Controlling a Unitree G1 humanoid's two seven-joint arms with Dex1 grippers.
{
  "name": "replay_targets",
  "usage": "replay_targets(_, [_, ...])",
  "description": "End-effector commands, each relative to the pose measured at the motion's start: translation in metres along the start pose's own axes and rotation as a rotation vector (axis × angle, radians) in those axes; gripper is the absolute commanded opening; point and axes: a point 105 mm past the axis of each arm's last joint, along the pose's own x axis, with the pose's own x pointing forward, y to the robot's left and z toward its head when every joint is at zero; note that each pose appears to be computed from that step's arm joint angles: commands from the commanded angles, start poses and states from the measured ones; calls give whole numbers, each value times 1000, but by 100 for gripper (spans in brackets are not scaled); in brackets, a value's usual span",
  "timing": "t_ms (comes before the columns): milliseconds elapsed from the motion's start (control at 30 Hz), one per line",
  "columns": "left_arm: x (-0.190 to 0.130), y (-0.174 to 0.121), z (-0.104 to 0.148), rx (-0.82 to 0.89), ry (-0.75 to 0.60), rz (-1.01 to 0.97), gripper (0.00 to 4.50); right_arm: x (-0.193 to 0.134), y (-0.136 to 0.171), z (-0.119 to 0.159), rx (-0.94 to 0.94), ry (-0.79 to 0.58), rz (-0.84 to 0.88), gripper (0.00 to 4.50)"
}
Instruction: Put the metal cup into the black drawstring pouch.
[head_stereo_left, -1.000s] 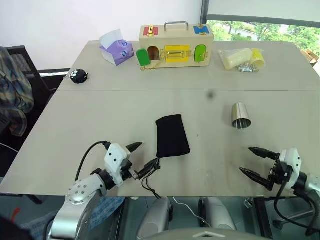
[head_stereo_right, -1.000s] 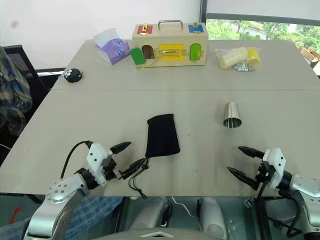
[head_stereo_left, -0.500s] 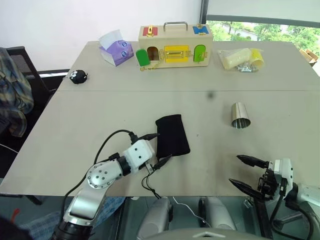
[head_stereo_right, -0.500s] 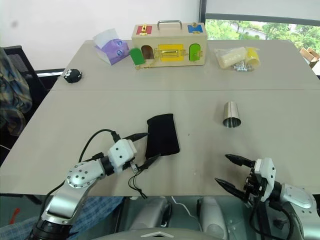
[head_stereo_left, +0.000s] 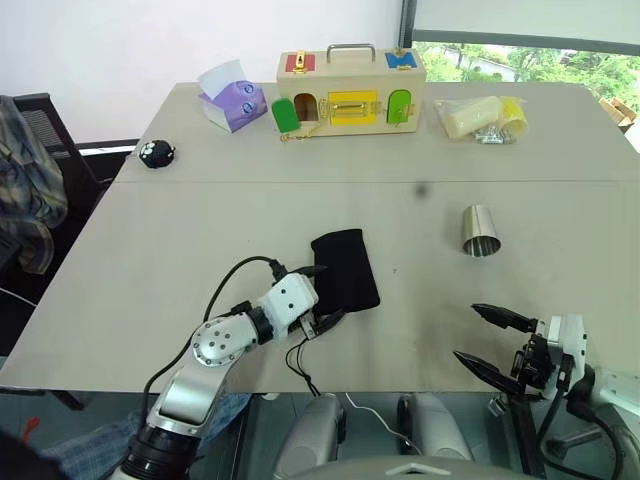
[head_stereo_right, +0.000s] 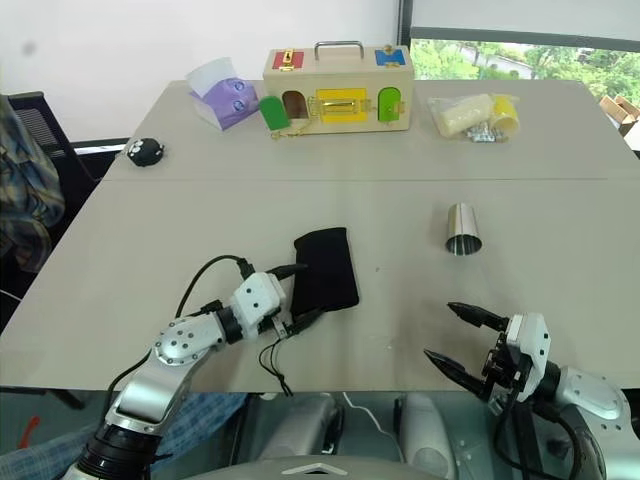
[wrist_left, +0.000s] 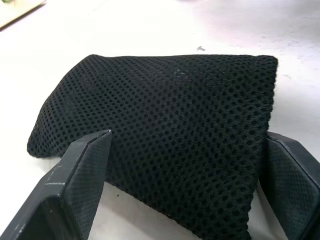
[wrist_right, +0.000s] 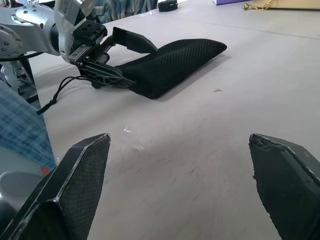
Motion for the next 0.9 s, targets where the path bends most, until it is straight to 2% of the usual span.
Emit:
replay_targets(33, [-2, 4, -5, -11, 17, 25, 443, 4, 4, 11, -24, -44, 13, 450])
replay_targets(133, [0, 5, -3, -15, 9, 36, 443, 4, 4, 14, -23, -56, 15, 450])
replay_targets(167, [0, 6, -3, -17, 6, 38, 392, 4, 4, 15, -24, -60, 17, 450])
replay_targets(200, [0, 6, -3, -19, 5, 39, 373, 4, 3, 16, -25, -66, 19, 450])
replay_targets(433, [0, 2, -2, -36, -2, 3, 19, 6, 3, 18, -30, -71, 18, 450])
replay_targets(467, [0, 2, -2, -35, -3, 3, 8, 6, 2, 17, -30, -71, 17, 450])
replay_targets(667, [1, 5, 0, -48, -16, 20, 8, 6, 1, 18, -32, -71, 16, 450])
replay_targets(800, [5, 22, 15, -121, -79, 70, 8, 5, -4, 18, -42, -65, -10, 450])
replay_targets(900, [11, 46, 36, -270, -159, 128, 8, 4, -21, 15, -62, -38, -102, 450])
